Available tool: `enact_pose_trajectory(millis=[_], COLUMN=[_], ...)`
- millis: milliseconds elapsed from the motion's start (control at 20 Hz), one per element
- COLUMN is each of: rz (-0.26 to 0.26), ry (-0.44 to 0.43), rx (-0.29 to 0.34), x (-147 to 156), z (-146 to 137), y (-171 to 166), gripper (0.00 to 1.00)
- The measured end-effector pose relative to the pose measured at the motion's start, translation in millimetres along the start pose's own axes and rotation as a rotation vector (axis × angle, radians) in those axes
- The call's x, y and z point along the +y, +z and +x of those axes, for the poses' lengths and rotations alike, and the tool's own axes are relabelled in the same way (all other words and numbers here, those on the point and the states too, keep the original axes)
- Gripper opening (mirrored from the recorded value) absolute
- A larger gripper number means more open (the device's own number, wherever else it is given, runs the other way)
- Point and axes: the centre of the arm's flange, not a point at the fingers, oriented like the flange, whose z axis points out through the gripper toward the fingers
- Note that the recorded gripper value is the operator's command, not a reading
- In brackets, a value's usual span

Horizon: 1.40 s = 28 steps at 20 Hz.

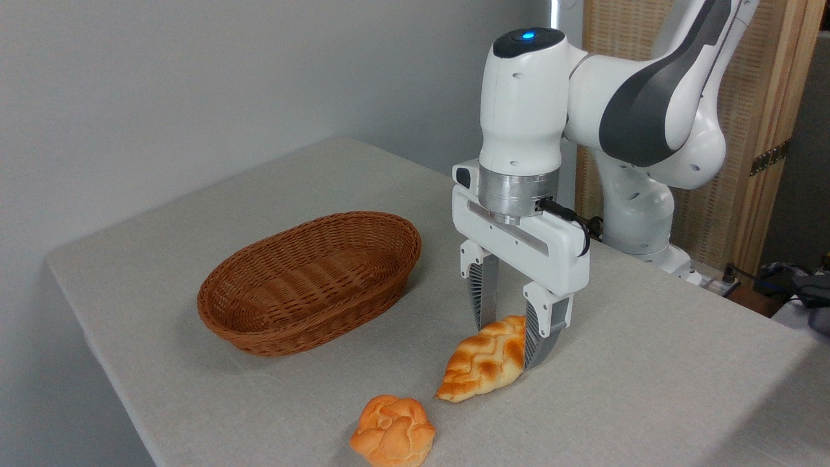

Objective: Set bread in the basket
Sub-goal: 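Close the gripper on the braided loaf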

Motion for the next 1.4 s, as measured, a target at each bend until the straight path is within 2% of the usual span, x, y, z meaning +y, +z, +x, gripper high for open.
enact_pose_trajectory(millis=[200,250,400,500,650,1400], rz=[-0.003,-0.004,-0.010,-0.014,-0.016,-0.016], ry=[-0.005,-0.002,0.006,0.010,0.016,0.017], rx=[0.002,0.002,0.006,0.009,0.010,0.010], x=[-1.0,-0.2,1.2,1.8,2.2,2.1], z=[-2.0,-0.8,2.0,3.2,3.9,3.9], y=[0.8,1.2,2.7,3.5,3.7,3.8], gripper=[0.99,0.96,0.77,0.53,0.40,0.36])
